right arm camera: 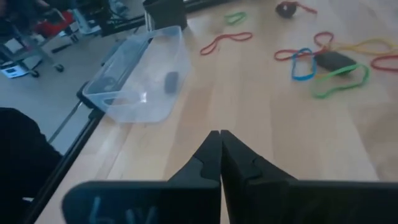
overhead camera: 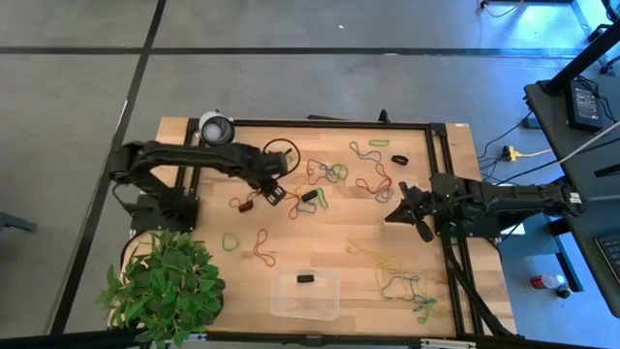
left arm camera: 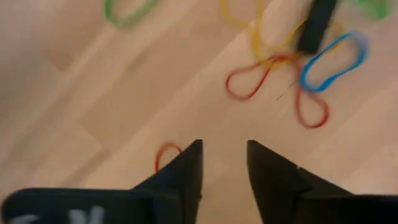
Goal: Pick and place rubber bands into bin
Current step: Put the red rubber band into the transparent bin
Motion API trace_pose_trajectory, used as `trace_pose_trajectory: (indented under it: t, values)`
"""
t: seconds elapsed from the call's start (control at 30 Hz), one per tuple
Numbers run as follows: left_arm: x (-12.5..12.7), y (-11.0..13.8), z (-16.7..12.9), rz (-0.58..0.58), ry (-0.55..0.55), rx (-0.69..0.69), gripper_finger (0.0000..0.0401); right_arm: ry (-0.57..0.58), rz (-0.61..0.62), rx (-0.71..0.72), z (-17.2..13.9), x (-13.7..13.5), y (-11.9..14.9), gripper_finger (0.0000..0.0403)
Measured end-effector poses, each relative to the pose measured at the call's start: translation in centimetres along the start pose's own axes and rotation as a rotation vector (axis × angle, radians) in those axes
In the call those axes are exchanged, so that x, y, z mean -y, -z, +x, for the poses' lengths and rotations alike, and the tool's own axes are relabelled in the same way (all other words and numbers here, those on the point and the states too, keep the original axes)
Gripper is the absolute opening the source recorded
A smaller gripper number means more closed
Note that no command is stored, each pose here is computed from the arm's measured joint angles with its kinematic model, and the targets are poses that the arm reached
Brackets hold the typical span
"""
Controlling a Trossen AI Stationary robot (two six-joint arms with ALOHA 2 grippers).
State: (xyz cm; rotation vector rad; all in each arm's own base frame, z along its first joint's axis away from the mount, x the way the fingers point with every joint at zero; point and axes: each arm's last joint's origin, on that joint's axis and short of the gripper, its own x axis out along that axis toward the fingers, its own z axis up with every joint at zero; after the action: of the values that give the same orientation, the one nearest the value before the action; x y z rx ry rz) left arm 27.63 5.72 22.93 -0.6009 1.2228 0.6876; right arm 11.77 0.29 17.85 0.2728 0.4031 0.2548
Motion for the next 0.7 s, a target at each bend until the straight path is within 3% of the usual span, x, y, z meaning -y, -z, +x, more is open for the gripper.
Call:
trace_pose_trajectory:
  t: [0.13, 0.27, 0.5, 0.7]
  values:
    - [0.3, -0.2, 3.0, 0.004, -0.049, -0.116, 0.0165, -0.021, 0.008, -0.015, 0.0, 0.0, 0.1, 0.0000]
    - [0.5, -0.2, 4.8, 0.037, -0.125, -0.146, 0.0180, -0.021, 0.042, -0.022, 0.0, 0.0, 0.2, 0.0000]
    - [-0.1, 0.2, 6.5, 0.047, -0.256, -0.192, 0.0176, 0.011, 0.142, -0.012, 0.0, 0.1, 0.1, 0.0000]
    - [0.0, 0.7, 8.3, 0.092, -0.245, -0.286, 0.0164, 0.093, 0.255, 0.017, 0.0, 0.4, 0.1, 0.0000]
